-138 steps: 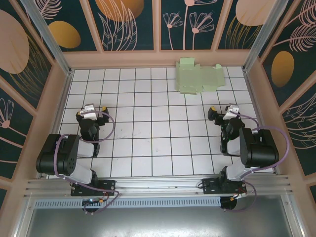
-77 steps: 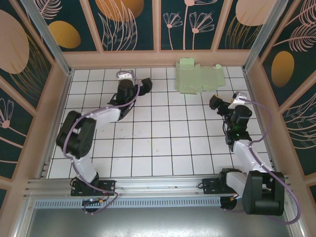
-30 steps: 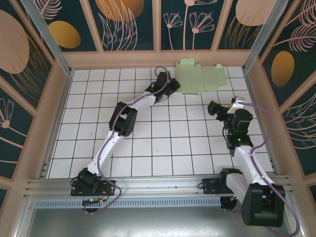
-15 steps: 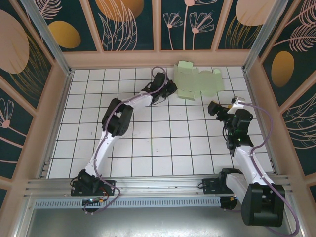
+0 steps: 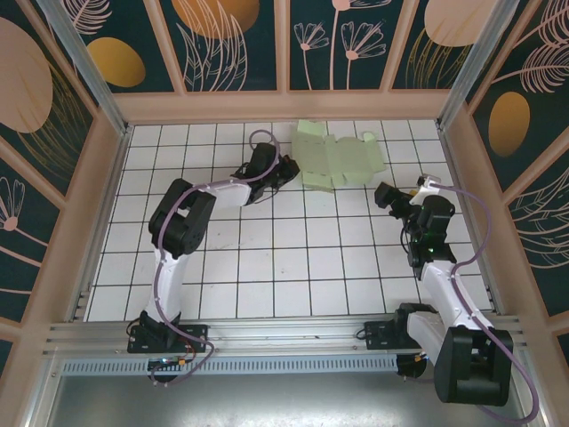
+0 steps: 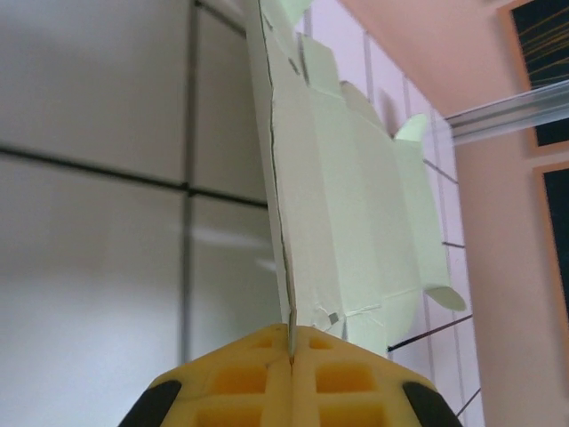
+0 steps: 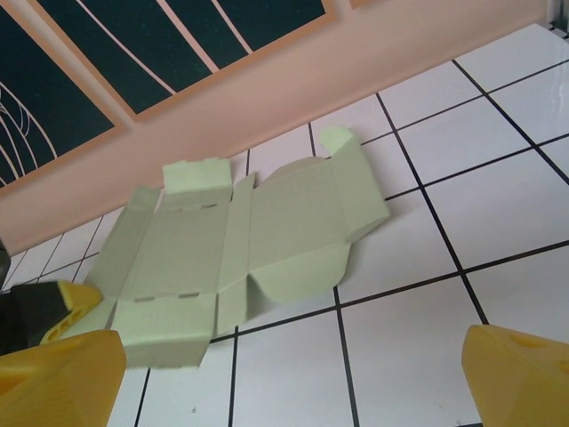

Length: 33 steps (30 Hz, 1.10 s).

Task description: Fold the paper box

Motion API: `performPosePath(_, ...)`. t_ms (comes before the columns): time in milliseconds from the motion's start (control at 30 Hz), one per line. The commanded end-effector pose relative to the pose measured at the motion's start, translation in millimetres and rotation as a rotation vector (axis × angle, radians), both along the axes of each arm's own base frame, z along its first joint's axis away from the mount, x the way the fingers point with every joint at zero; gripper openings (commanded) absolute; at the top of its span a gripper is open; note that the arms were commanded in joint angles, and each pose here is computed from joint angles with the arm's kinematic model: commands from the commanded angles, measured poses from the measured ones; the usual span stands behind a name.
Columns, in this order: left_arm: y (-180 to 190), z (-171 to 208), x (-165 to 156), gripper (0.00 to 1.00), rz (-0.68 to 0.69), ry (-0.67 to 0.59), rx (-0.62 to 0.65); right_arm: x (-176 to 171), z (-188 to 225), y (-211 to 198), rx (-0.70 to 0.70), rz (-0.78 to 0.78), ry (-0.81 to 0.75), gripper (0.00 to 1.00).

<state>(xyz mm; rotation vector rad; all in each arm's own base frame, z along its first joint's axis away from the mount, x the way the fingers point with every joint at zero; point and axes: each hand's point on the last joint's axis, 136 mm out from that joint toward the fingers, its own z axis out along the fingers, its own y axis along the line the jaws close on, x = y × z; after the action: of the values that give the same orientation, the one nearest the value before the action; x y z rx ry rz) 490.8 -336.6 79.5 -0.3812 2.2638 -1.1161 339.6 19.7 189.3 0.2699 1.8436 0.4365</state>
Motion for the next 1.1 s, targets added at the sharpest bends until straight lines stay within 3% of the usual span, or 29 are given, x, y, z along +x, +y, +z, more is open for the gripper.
performPosePath(0,21.0,21.6,-9.8,0.0,0.026,-0.032,-0.05,7.6,19.4,1.1,0.034,0.003,-0.043,0.97)
performPosePath(400,109.6,-15.0,-103.4,0.0,0.099,0.084,0.14,25.6,9.1,47.1,0.007,0.086,-0.012,0.97)
performPosePath(567,131.5,-17.5,-133.4,0.0,0.144,0.105,0.147,36.1,10.7,65.1,0.017,0.128,-0.012,0.97)
performPosePath(700,144.9,-16.8,-134.5,0.39,0.189,0.098,0.198,40.3,11.9,70.4,0.037,0.146,-0.015,0.97)
performPosePath(800,164.7,-0.1,-128.1,0.8,0.279,0.035,0.264,39.7,13.9,72.0,0.035,0.152,-0.014,0.97)
performPosePath(833,170.1,9.3,-124.4,0.9,0.305,0.003,0.28,39.1,14.5,70.9,0.035,0.149,-0.016,0.97)
performPosePath(900,168.6,31.9,-113.4,0.98,0.312,-0.068,0.311,38.6,14.6,70.0,0.041,0.142,-0.018,0.97)
performPosePath(1067,124.4,51.7,-83.1,0.99,0.183,-0.134,0.356,40.7,14.5,74.3,0.096,0.153,-0.016,0.97)
